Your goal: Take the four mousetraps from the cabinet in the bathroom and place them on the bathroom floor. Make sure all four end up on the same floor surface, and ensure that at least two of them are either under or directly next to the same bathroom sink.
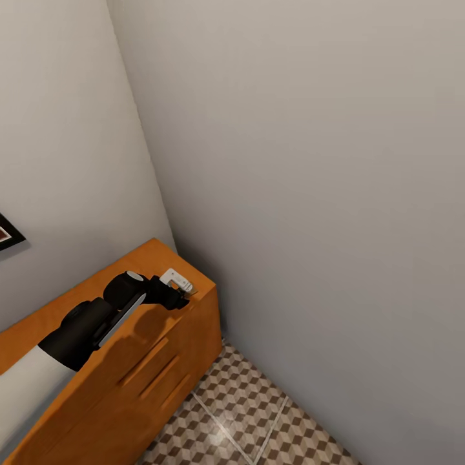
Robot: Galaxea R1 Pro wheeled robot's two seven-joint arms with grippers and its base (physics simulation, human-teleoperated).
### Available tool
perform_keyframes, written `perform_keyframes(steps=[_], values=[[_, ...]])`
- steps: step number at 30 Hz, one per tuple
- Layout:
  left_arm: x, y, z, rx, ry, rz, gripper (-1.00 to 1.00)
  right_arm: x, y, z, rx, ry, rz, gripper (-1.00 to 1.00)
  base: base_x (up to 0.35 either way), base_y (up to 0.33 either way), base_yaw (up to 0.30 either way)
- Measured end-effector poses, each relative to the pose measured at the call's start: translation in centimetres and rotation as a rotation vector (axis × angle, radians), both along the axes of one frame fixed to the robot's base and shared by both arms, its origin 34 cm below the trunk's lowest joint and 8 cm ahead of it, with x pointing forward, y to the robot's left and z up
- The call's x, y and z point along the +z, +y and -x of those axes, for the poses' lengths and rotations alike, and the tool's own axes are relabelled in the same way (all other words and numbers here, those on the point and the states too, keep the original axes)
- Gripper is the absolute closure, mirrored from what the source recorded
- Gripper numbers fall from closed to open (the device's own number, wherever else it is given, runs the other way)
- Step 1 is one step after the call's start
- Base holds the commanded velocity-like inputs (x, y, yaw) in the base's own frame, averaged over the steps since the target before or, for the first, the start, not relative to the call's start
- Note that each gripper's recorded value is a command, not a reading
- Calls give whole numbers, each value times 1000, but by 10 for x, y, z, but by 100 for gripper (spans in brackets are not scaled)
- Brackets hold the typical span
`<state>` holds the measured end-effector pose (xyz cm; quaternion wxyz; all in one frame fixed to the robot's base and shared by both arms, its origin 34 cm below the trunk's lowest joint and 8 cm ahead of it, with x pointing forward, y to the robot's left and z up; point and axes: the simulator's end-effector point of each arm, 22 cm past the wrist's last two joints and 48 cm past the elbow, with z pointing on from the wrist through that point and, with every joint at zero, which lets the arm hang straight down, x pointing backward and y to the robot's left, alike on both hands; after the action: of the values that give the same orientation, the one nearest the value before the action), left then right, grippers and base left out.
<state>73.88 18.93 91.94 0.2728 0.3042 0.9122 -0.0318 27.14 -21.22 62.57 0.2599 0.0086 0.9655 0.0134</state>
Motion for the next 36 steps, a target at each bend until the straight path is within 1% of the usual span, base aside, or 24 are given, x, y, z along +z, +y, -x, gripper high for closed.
perform_keyframes(steps=[36], values=[[-6, 4, 2, 6, 13, -8, -100, 0, 0, 0, 0, 0, 0, 100, 0, 0, 0]])
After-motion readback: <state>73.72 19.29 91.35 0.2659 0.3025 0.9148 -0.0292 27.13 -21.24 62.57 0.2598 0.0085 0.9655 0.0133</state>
